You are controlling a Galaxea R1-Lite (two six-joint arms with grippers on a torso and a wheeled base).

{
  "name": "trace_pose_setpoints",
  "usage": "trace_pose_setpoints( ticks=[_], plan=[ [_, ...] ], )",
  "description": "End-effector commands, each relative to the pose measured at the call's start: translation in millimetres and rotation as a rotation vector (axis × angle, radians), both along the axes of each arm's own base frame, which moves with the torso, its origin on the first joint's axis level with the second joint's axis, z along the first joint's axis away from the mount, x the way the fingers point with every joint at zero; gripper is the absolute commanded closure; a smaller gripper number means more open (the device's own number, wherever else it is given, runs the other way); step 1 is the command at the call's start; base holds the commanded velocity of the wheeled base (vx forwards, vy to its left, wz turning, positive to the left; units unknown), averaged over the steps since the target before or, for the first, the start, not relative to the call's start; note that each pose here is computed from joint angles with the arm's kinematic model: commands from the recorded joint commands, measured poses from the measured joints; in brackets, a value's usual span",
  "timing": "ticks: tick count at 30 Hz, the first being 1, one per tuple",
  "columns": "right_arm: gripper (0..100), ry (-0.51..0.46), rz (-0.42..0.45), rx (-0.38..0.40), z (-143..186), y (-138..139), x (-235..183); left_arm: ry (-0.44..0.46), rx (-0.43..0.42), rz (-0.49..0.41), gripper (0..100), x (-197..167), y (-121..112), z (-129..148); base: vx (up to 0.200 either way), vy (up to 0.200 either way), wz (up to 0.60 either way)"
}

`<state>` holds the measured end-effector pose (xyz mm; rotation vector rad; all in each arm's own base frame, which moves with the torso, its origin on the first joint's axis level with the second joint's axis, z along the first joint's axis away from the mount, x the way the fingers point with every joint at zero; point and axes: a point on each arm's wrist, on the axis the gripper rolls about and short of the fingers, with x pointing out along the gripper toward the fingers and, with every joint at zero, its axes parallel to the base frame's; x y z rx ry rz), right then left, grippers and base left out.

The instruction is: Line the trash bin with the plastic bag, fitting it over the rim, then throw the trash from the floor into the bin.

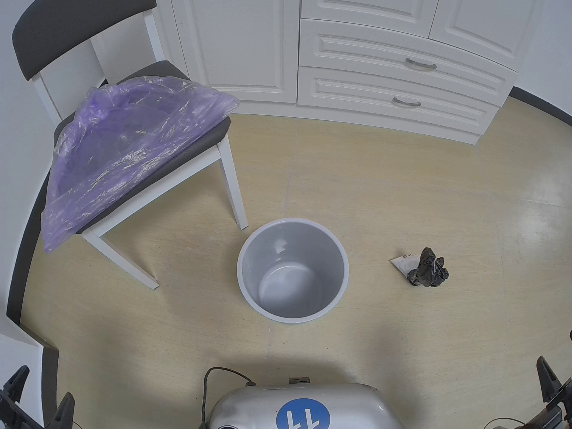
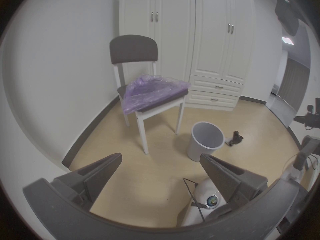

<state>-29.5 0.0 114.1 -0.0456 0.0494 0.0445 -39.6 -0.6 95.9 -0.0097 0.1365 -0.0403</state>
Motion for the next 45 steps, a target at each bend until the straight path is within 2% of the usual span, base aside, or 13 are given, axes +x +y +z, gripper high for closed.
trace_pose_setpoints(
  ticks=[1,5,6,7,9,10,13,19,20,28,33,41,45],
  plan=[
    [0,0.116,0.033,-0.011,15,0,7,0.029,-0.002,-0.07,0,-5,-1,20,0.0,0.0,0.0],
    [0,0.173,0.033,-0.013,21,0,16,0.107,-0.002,-0.07,0,5,0,24,0.0,0.0,0.0],
    [0,0.238,0.036,-0.026,25,0,26,0.19,-0.001,-0.072,0,15,-1,26,0.0,0.0,0.0],
    [0,0.262,0.039,-0.038,27,1,30,0.219,-0.002,-0.074,0,19,-1,27,0.0,0.0,0.0],
    [0,0.262,0.039,-0.038,27,1,30,0.219,-0.002,-0.074,0,19,-1,27,0.0,0.0,0.0],
    [0,0.341,0.054,-0.097,30,1,46,0.316,-0.005,-0.082,0,37,-2,32,0.0,0.0,0.0],
    [0,0.371,0.062,-0.13,42,2,64,0.354,-0.004,-0.083,0,57,-2,38,0.0,0.0,0.0],
    [0,0.3,0.055,-0.141,62,4,93,0.304,0.006,-0.083,0,80,-3,50,0.0,0.0,0.0],
    [0,0.24,0.051,-0.152,73,5,111,0.269,0.008,-0.082,0,92,-3,58,0.0,0.0,0.0],
    [0,0.182,0.045,-0.152,87,5,128,0.236,0.015,-0.082,0,107,-3,72,0.0,0.0,0.0],
    [0,0.138,0.06,-0.193,99,7,129,0.218,0.087,-0.087,0,109,-3,77,0.0,0.0,0.0],
    [0,0.067,0.126,-0.329,108,12,125,0.105,0.172,-0.092,0,113,-2,97,0.0,0.0,0.0],
    [0,0.05,0.174,-0.32,104,17,123,0.069,0.224,-0.085,0,115,-1,107,0.0,0.0,0.0]
  ],
)
